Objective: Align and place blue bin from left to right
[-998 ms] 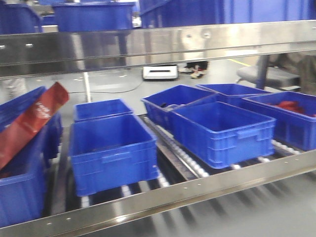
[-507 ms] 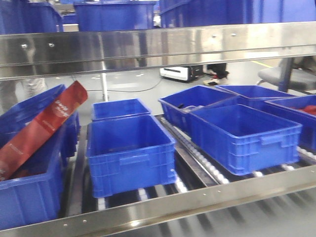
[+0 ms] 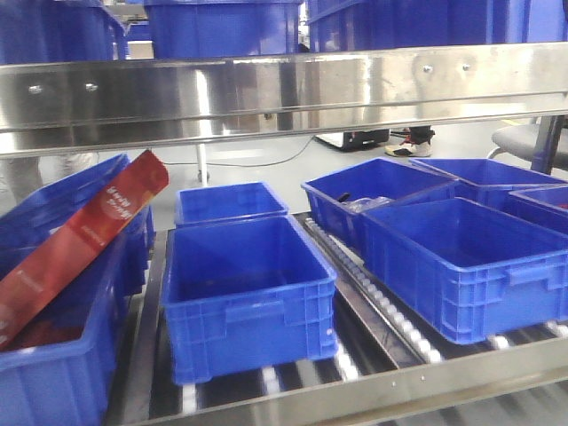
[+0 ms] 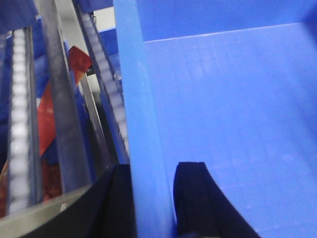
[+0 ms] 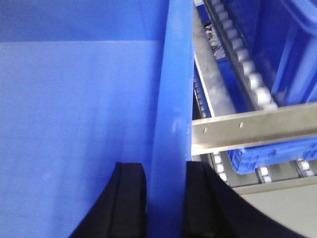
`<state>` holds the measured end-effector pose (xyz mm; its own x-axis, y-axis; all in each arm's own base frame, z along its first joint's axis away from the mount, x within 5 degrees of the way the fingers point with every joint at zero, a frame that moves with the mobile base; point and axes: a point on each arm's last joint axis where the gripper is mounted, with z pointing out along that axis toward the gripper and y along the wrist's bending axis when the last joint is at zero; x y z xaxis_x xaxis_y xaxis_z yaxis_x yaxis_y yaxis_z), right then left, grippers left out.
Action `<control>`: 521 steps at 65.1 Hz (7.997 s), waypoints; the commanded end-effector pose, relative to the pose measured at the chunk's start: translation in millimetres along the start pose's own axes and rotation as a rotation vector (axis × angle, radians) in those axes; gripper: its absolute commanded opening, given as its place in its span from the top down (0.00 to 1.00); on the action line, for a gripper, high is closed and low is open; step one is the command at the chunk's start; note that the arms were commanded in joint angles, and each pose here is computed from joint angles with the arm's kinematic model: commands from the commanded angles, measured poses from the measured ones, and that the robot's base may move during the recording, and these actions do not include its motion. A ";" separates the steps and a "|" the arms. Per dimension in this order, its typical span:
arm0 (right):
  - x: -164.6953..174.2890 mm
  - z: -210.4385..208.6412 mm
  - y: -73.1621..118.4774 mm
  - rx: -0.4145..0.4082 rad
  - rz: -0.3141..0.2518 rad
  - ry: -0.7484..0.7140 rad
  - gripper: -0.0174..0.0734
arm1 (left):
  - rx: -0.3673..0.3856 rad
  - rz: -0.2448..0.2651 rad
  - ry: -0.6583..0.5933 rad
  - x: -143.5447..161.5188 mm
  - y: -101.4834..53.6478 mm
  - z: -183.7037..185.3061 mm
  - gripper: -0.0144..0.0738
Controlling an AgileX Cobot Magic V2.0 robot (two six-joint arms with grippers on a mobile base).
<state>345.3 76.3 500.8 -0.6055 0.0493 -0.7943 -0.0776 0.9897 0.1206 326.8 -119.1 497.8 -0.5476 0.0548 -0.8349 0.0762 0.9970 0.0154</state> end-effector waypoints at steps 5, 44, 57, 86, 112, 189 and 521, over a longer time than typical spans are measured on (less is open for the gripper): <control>-20.0 -17.4 2.4 -0.027 -0.027 -0.218 0.90 | 0.030 0.012 -0.109 -10.9 0.0 -14.0 0.85; -20.0 -17.4 2.4 -0.027 -0.027 -0.218 0.90 | 0.030 0.012 -0.109 -10.9 0.0 -14.0 0.85; -20.0 -17.4 2.4 -0.027 -0.027 -0.218 0.90 | 0.030 0.012 -0.109 -10.9 0.0 -14.0 0.85; -20.0 -17.4 2.4 -0.027 -0.027 -0.218 0.90 | 0.030 0.012 -0.109 -10.9 0.0 -14.0 0.85; -20.0 -17.4 2.4 -0.027 -0.027 -0.218 0.90 | 0.030 0.012 -0.109 -10.9 0.0 -14.0 0.85; -20.0 -17.4 2.4 -0.027 -0.027 -0.218 0.90 | 0.030 0.012 -0.109 -10.9 0.0 -14.0 0.85; 315.1 -109.3 -67.2 -0.032 -0.126 -0.647 0.91 | -0.188 -0.045 -0.626 390.1 99.6 -79.4 0.83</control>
<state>74.1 10.7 304.6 -0.0249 0.0280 -0.9993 -0.1447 0.9890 0.0313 51.3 4.9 232.4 0.0262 0.0264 -0.9993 -0.1027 0.9944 0.0235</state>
